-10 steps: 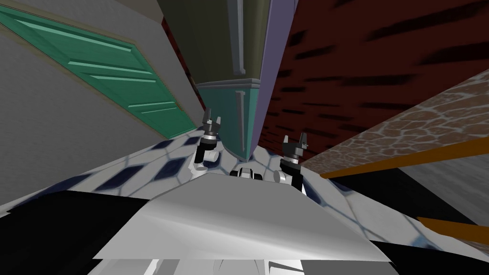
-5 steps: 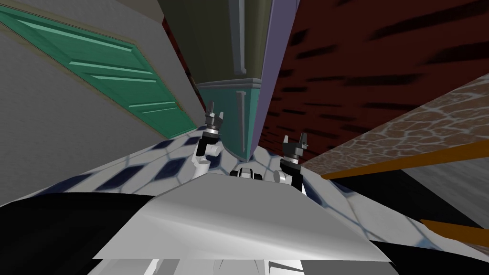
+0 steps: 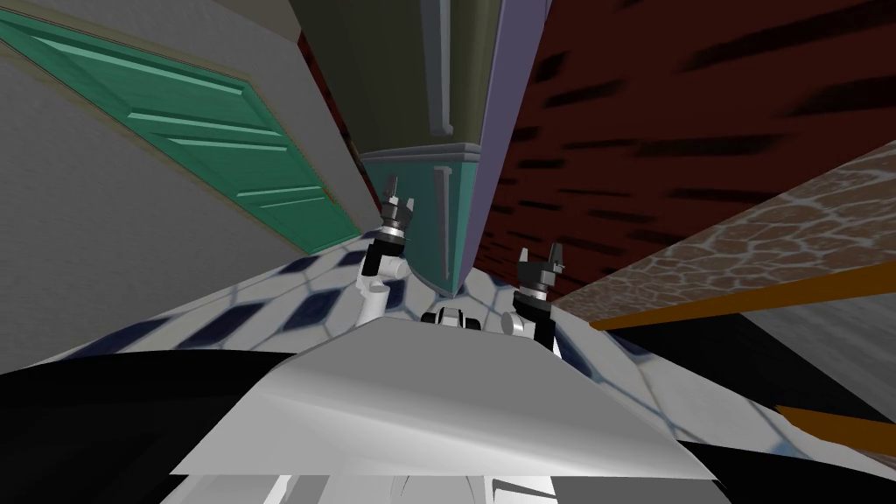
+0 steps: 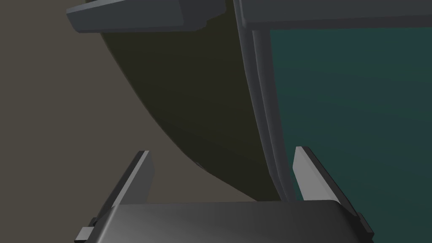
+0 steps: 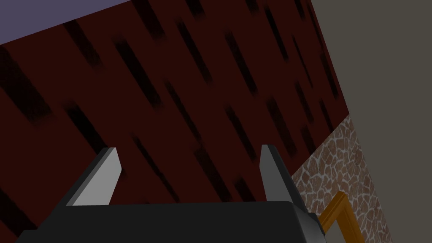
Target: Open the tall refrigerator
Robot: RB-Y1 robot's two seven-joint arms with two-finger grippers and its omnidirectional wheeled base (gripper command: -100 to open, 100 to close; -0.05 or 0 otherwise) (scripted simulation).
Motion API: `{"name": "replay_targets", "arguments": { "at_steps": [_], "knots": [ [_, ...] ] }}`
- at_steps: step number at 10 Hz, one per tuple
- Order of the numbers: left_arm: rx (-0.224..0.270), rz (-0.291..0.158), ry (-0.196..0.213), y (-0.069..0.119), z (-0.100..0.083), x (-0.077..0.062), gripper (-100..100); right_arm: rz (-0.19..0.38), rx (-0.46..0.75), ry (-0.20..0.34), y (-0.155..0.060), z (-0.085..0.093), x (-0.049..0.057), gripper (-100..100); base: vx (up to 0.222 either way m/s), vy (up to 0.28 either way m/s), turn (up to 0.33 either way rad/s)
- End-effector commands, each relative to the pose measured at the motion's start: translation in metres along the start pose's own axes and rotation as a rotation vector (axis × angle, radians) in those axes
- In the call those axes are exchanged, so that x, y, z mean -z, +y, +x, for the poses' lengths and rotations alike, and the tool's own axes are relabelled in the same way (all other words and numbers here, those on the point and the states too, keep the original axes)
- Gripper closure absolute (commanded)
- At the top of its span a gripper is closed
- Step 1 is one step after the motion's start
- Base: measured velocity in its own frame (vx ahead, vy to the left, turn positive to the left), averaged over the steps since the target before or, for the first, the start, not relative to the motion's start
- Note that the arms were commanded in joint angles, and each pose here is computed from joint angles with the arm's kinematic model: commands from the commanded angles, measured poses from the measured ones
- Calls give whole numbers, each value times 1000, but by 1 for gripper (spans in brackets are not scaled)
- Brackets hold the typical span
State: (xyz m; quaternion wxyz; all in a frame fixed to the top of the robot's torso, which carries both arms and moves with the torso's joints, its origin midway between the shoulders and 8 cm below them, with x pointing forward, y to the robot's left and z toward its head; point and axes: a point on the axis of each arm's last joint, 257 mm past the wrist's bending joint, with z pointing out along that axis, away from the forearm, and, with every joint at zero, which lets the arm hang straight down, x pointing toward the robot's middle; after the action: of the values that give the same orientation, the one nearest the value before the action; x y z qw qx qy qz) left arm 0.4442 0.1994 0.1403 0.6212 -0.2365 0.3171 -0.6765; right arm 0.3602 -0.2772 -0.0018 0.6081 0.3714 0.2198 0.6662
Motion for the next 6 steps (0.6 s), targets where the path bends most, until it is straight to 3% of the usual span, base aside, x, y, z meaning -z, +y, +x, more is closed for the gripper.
{"name": "replay_targets", "arguments": {
  "at_steps": [1, 2, 6],
  "knots": [
    [22, -10, 10, -3, 8, -20, -100, 0, 0, 0, 0, 0, 0, 0, 18, 7, 10],
    [23, -17, 11, -2, 9, -21, -100, 0, 0, 0, 0, 0, 0, 0, 14, 5, 2],
    [55, -40, 31, -6, 25, -49, -100, 0, 0, 0, 0, 0, 0, 0, 13, 9, 7]
  ]
}}
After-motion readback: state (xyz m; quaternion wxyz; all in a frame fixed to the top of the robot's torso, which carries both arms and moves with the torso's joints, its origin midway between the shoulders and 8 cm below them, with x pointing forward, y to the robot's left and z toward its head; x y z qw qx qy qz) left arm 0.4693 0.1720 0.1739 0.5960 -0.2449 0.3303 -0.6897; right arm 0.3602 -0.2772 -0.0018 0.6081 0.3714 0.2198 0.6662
